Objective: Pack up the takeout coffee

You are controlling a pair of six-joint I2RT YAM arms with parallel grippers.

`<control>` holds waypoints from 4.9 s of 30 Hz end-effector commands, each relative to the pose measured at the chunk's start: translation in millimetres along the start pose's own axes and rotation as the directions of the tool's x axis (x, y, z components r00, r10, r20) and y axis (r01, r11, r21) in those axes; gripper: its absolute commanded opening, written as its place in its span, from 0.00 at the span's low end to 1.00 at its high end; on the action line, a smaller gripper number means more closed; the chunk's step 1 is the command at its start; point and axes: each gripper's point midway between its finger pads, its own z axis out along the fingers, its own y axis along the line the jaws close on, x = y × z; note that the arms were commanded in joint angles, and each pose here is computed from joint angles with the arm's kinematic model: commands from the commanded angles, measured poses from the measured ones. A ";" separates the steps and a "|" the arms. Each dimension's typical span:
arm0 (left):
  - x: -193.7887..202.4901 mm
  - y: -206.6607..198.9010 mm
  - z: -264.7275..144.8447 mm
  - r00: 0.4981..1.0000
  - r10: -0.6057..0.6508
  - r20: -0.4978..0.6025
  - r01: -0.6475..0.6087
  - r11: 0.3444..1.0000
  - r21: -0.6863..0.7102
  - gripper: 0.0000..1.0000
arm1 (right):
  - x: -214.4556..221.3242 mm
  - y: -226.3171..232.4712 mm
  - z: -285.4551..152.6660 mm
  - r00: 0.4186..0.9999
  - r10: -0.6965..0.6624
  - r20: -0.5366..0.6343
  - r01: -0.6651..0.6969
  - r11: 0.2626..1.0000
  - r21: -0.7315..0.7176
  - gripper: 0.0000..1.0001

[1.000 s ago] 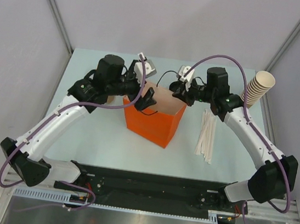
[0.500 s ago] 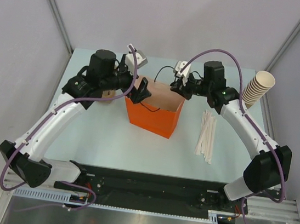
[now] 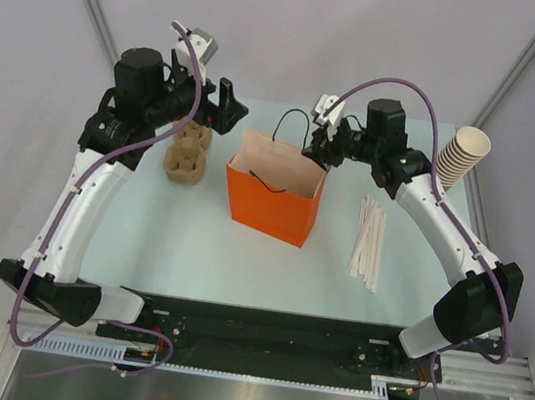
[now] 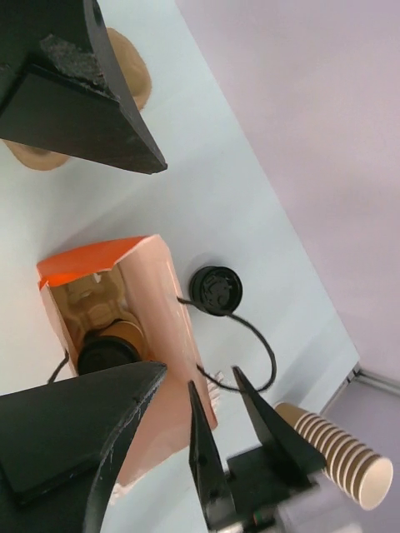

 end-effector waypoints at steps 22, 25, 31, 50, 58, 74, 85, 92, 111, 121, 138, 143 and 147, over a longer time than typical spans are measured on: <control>46.9 63.6 -37.9 0.972 -0.223 0.071 0.234 0.943 -0.237 0.99 | 129.3 -6.0 -156.0 0.598 0.796 -0.095 -0.556 0.497 0.666 0.53; 56.9 65.1 -35.9 0.969 -0.242 0.056 0.249 0.937 -0.246 1.00 | 171.9 -1.1 -142.8 0.486 0.866 -0.116 -0.571 0.415 0.708 0.49; 66.4 67.6 -33.3 0.965 -0.259 0.040 0.260 0.931 -0.255 1.00 | 222.5 -0.4 -115.9 0.377 0.920 -0.103 -0.600 0.328 0.730 0.44; 74.5 72.0 -26.0 0.962 -0.272 0.017 0.267 0.929 -0.256 1.00 | 294.2 5.7 -93.6 0.194 0.975 -0.105 -0.621 0.205 0.756 0.27; 77.6 73.4 -24.3 0.963 -0.269 0.002 0.261 0.930 -0.258 1.00 | 309.0 10.9 -86.9 0.150 0.983 -0.106 -0.625 0.177 0.760 0.25; 74.5 73.9 -20.7 0.962 -0.273 0.001 0.264 0.932 -0.250 1.00 | 327.8 20.3 -92.7 0.093 0.988 -0.123 -0.598 0.154 0.786 0.23; 74.0 72.7 -19.2 0.962 -0.273 -0.001 0.265 0.934 -0.239 0.99 | 299.3 16.2 -96.9 0.121 0.987 -0.105 -0.654 0.159 0.739 0.00; 76.7 67.3 -19.7 0.960 -0.281 -0.009 0.273 0.937 -0.217 1.00 | 216.3 -6.1 -130.5 0.337 0.941 -0.034 -0.731 0.284 0.621 0.00; 62.9 60.5 -22.7 0.961 -0.277 0.025 0.276 0.943 -0.183 0.99 | -166.5 -30.0 -179.1 0.857 0.224 0.464 -0.358 0.906 0.224 0.00; 62.7 58.7 -25.9 0.964 -0.266 0.027 0.266 0.947 -0.181 0.99 | -220.3 4.1 -104.2 0.843 0.097 0.529 -0.166 0.983 0.085 0.00; 73.8 58.3 -23.0 0.963 -0.270 0.003 0.266 0.948 -0.175 0.99 | -114.8 53.1 14.1 0.932 0.255 0.257 -0.221 0.963 -0.155 0.00; 76.2 59.2 -21.5 0.963 -0.270 -0.003 0.266 0.948 -0.176 1.00 | -82.0 60.7 25.3 0.943 0.285 0.172 -0.254 0.950 -0.180 0.00; 78.6 59.6 -21.1 0.962 -0.273 -0.006 0.268 0.947 -0.176 0.99 | -59.2 70.1 30.1 0.942 0.321 0.099 -0.297 0.934 -0.199 0.00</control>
